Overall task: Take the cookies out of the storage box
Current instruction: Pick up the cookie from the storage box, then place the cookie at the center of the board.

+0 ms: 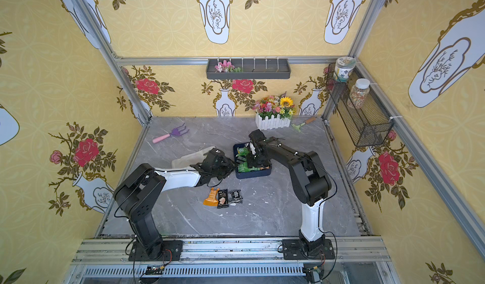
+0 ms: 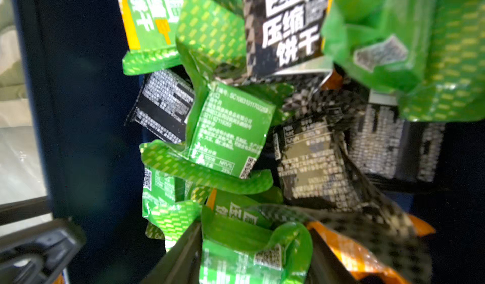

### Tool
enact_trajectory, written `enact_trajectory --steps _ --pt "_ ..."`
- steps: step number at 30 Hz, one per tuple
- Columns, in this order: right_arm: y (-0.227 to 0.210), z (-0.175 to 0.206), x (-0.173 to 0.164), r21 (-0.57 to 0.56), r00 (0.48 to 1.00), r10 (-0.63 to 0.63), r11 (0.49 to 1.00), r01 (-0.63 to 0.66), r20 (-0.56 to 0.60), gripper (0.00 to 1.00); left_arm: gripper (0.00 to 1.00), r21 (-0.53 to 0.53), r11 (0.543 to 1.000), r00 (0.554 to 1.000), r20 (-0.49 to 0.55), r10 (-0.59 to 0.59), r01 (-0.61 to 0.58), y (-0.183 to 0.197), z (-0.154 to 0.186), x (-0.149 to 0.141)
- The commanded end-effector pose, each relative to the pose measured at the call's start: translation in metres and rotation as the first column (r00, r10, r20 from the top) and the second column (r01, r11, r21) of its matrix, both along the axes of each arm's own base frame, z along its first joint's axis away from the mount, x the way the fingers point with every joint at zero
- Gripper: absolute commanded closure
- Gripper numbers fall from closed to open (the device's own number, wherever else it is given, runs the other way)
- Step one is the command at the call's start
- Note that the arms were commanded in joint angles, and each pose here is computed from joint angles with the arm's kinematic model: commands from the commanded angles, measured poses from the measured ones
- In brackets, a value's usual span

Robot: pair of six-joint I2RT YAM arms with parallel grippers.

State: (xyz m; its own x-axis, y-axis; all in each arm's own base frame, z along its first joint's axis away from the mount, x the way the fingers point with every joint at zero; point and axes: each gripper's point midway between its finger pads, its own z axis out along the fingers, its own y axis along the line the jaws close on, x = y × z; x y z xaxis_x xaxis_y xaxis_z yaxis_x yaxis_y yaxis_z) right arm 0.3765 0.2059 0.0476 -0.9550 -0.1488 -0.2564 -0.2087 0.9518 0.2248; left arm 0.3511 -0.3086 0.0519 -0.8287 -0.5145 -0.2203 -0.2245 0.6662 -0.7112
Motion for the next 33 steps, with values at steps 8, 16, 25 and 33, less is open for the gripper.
enact_trajectory --steps 8,16,25,33 --pt "0.0 0.043 0.006 0.03 0.997 -0.024 0.999 0.021 0.079 0.48 0.55 -0.004 1.0 0.999 0.032 0.008 -0.008 0.003 0.013 0.0" --pt "0.003 0.079 0.005 0.066 0.991 -0.037 0.997 0.029 0.132 0.48 0.53 -0.013 0.999 0.997 0.074 0.038 -0.037 0.01 0.031 0.002" --pt "0.018 0.071 -0.069 0.018 0.998 0.005 1.0 -0.006 0.059 0.48 0.52 -0.014 0.999 0.998 0.05 0.049 -0.048 0.013 0.019 -0.001" --pt "0.027 0.038 -0.119 -0.003 1.0 -0.025 1.0 0.025 -0.002 0.48 0.5 -0.012 1.0 0.999 0.042 0.024 -0.024 0.007 0.016 0.0"
